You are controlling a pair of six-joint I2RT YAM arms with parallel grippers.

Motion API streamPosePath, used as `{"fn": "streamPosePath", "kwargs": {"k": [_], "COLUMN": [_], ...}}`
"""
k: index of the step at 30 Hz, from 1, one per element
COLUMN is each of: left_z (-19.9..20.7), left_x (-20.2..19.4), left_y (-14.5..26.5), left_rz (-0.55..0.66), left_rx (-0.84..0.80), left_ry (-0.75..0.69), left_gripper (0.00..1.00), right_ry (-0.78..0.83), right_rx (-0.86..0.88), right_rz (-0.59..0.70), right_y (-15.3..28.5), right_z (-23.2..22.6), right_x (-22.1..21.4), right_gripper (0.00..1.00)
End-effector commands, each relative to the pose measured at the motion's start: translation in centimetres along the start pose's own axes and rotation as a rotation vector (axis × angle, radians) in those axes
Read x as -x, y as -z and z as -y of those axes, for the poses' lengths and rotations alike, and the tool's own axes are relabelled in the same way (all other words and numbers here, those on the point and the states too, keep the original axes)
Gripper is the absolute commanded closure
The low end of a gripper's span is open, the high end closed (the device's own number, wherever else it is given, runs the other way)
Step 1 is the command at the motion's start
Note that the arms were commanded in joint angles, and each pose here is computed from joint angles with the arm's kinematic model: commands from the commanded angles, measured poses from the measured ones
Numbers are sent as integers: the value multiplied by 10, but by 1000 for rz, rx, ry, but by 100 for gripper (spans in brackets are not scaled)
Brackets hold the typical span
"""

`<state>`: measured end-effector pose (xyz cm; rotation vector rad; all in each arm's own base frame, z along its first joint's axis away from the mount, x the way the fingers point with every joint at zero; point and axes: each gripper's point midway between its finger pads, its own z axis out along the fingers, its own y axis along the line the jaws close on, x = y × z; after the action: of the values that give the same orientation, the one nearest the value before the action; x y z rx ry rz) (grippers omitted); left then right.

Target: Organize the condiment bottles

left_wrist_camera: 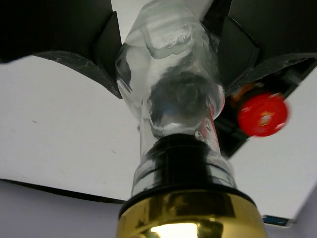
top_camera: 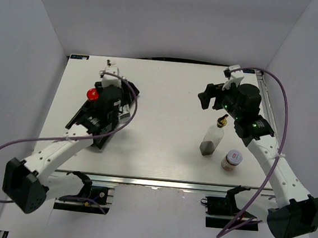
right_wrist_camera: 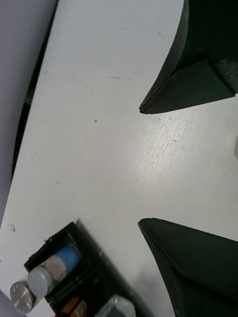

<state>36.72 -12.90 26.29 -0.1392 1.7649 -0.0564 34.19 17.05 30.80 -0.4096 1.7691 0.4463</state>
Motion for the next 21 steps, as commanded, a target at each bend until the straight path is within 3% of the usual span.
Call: {"fn": "streamPosePath", "kwargs": {"k": [1, 9, 18, 21], "left_z": [-64, -138, -179, -186], "left_x": [21, 16, 13, 14], "left_y": [33, 69, 68, 60], "left_rz": [87, 185, 251, 288], "left_rx": [268, 609, 744, 717], "left_ry": [56, 58, 89, 114], "left_gripper": [100, 100, 100, 100], "right_ry": [-49, -123, -116, -117], "right_rx": [-61, -66, -91, -102], "right_rz": [116, 83, 92, 93], "right_y": [9, 7, 15, 17], "right_z": [18, 41, 53, 57], "right_x": [22, 1, 0, -1], "right_gripper": [11, 11, 11, 11]}}
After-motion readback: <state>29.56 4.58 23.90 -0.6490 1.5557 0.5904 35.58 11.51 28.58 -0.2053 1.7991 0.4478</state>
